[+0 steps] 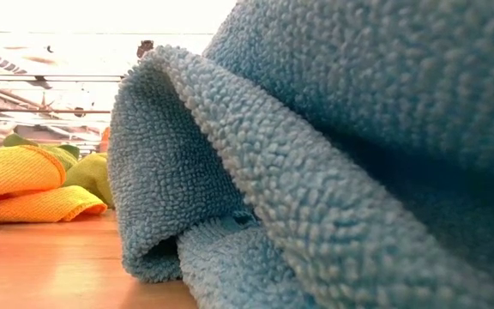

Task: Sort microfiber towel by color & place in baskets
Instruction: Put the top blue microfiber towel into the wire basket

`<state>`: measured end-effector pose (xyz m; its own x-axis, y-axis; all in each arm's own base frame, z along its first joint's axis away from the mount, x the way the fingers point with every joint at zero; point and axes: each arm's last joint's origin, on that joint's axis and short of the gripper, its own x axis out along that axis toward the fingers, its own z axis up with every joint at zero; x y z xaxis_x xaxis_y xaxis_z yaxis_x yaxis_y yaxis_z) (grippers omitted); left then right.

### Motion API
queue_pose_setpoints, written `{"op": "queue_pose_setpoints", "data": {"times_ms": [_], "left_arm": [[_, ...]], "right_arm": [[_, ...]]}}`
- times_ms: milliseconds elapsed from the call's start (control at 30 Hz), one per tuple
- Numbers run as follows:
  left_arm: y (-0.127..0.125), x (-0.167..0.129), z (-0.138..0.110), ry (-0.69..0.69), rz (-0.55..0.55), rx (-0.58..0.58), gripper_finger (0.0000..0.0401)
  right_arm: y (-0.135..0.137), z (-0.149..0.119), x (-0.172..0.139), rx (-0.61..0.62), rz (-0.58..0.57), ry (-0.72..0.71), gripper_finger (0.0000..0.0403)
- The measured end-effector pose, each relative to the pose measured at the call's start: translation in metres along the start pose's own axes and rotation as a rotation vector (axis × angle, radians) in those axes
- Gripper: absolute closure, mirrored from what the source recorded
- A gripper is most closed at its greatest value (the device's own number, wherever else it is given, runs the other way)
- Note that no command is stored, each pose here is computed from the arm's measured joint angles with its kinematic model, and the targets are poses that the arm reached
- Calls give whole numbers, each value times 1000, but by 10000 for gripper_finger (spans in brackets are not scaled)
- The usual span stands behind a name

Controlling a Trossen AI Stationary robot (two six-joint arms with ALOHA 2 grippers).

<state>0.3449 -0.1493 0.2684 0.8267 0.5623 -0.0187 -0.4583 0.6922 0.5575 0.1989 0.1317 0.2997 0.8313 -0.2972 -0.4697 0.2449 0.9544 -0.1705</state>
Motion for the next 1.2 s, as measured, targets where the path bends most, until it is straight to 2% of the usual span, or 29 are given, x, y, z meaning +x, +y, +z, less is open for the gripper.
{"op": "queue_pose_setpoints", "data": {"times_ms": [233, 433, 567, 833, 1200], "left_arm": [[1, 4, -3, 18, 0, -4, 159], [2, 8, -6, 34, 5, -33, 159], [2, 8, -7, 38, 3, -26, 159], [1, 8, -7, 39, 2, -23, 159], [1, 8, -7, 39, 2, -26, 159]], "right_arm": [[0, 3, -5, 30, 150, 56, 395], [0, 21, -19, 70, 298, 98, 395], [0, 27, -35, 109, 402, 202, 395], [1, 16, -65, 235, 387, 383, 395], [9, 3, -76, 268, 358, 467, 395]]}}
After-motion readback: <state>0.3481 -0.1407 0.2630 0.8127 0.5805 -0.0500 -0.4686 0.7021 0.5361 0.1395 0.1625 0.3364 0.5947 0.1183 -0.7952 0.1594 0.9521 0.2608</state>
